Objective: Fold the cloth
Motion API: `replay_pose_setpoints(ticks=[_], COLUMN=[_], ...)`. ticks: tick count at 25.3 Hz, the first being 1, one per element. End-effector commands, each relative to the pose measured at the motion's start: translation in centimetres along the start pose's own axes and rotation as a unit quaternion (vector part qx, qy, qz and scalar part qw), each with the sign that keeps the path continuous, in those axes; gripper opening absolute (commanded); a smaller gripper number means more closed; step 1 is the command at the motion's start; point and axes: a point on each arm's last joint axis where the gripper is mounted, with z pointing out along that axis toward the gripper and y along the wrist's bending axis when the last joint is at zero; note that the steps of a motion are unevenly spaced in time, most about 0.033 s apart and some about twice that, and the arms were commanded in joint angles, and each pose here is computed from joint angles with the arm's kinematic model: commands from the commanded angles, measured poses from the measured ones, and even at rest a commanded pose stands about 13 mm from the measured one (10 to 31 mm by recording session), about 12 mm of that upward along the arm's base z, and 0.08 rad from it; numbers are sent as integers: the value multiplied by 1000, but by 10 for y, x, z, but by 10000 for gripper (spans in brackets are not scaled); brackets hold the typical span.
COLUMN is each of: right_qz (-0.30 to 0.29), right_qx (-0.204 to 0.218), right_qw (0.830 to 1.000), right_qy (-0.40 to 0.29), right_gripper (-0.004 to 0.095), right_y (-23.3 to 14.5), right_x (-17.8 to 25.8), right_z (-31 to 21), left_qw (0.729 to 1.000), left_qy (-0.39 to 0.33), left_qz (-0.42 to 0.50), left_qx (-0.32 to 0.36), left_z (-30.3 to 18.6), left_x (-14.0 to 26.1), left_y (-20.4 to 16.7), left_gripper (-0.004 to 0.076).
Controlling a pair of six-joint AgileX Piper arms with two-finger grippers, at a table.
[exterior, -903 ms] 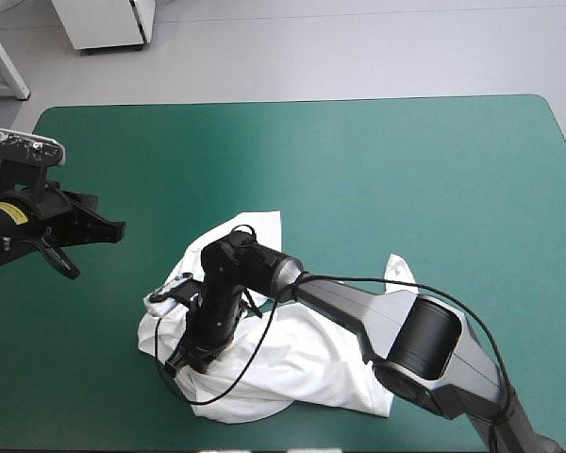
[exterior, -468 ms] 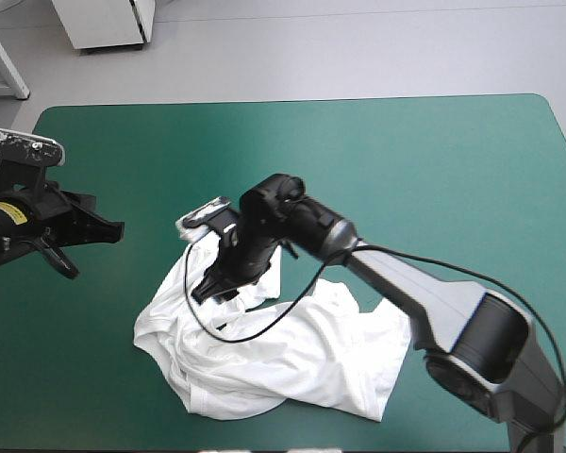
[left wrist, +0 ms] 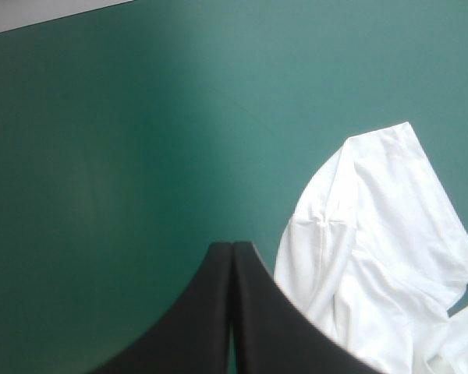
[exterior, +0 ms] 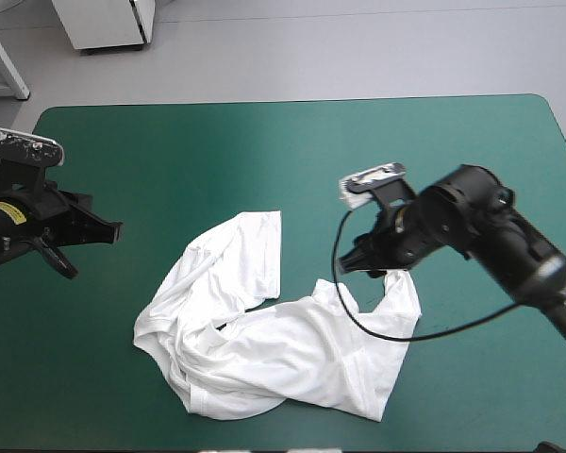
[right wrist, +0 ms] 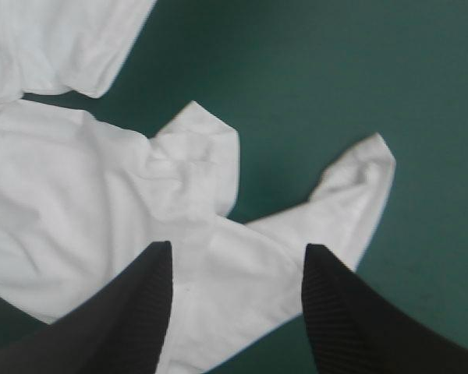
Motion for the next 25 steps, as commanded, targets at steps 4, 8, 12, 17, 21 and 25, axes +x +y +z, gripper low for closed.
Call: replay_pose_setpoints(ticks=[4,8,12,17,21,25], right_qz=[54,57,53,48,45,42], right_qx=[23,25,28,43,56,68], right_qw=[996,995,995,995,994,994], right_qy=[-60,-73,-75,-76,-77,-78], right_gripper=[417,391,391,391,391,391], right_y=[-25,-27,-28,-30,-32,-35], right_x=[38,45,45,45,45,44], right_z=[-47,-55,-56,-56,-56,-57], left_qw=[999,995,987,979,973,963], left_qy=[2,94,153,197,219,253], left_qz=[40,19,2,-2,-16,-3], left_qx=[1,28,47,54,74,91], left_z=[15,50,83,140,180,216], left_x=[-10,-5,-2,-1,4,13], left_y=[2,0,-1,0,-4,-15], left_gripper=[127,402,503,456,454,454])
